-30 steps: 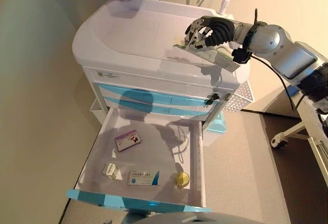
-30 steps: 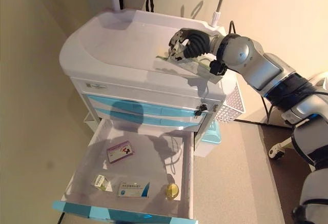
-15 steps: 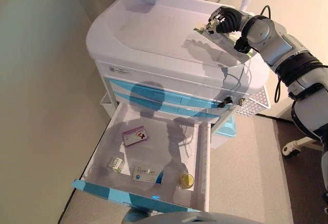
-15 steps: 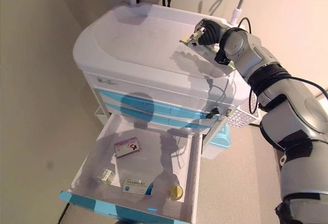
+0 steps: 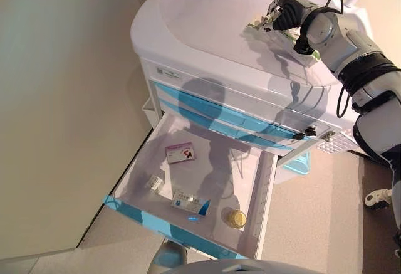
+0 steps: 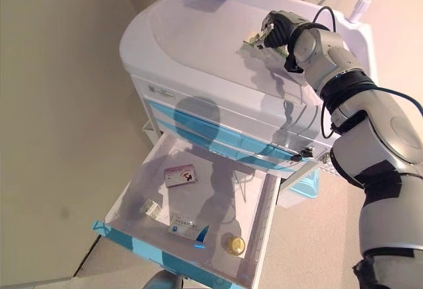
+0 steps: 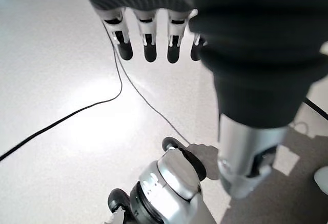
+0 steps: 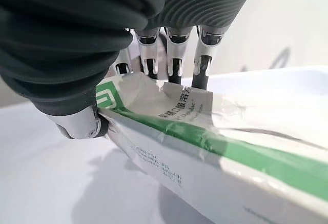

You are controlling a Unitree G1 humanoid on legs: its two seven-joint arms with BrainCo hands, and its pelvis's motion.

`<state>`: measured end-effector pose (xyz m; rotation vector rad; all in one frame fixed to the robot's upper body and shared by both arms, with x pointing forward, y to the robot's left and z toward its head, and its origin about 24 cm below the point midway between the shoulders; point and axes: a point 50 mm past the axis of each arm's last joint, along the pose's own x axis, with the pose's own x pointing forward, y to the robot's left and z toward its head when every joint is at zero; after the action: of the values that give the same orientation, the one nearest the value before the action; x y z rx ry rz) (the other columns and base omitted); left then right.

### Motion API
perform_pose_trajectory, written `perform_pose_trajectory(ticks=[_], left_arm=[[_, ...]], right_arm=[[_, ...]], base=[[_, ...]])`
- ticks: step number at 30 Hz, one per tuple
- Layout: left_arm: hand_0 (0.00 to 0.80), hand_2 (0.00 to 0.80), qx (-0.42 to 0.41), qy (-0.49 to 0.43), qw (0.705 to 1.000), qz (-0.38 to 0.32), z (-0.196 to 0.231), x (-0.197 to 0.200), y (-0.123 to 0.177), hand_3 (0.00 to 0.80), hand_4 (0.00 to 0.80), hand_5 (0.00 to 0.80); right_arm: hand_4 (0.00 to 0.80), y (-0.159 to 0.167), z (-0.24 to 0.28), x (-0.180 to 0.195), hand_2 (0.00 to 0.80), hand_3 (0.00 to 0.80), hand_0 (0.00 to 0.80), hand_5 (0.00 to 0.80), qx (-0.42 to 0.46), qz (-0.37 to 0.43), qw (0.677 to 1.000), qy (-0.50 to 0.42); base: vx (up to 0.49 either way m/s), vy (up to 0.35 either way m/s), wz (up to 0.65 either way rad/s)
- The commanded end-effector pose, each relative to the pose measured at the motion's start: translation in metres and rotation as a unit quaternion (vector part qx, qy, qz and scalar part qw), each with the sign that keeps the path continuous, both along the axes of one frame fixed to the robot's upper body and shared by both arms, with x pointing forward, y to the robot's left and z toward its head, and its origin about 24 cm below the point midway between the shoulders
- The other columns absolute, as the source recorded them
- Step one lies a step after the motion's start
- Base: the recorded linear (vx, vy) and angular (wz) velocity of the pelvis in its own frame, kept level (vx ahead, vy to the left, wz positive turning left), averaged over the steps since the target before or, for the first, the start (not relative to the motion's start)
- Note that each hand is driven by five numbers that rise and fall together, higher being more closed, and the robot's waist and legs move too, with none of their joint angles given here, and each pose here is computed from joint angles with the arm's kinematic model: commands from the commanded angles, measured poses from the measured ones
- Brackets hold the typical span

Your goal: Open the drawer and pick up the medicine

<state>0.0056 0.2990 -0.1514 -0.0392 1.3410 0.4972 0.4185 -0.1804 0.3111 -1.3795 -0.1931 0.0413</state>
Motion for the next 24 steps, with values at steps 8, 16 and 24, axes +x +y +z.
perform_pose_trajectory(ticks=[8, 16, 24], left_arm=[[0.000, 0.000, 0.025, -0.014, 1.000, -0.008, 0.006, 0.021, 0.014, 0.000, 0.000, 0.000], [0.000, 0.000, 0.014, -0.013, 1.000, -0.010, 0.004, 0.019, 0.008, 0.000, 0.000, 0.000], [0.000, 0.000, 0.008, -0.023, 0.999, -0.024, 0.001, 0.031, 0.001, 0.000, 0.000, 0.000]], right_arm=[[0.800, 0.002, 0.022, -0.002, 0.800, 0.800, 0.800, 0.800, -0.034, -0.010, 0.998, -0.042], [0.800, 0.001, -0.004, 0.004, 0.800, 0.800, 0.800, 0.800, -0.002, -0.012, 1.000, 0.017], [0.000, 0.004, -0.018, 0.006, 0.000, 0.000, 0.000, 0.000, 0.028, -0.004, 0.999, 0.023]], base=[[-0.012, -0.009, 0.18], [0.000, 0.000, 0.00], [0.000, 0.000, 0.00]])
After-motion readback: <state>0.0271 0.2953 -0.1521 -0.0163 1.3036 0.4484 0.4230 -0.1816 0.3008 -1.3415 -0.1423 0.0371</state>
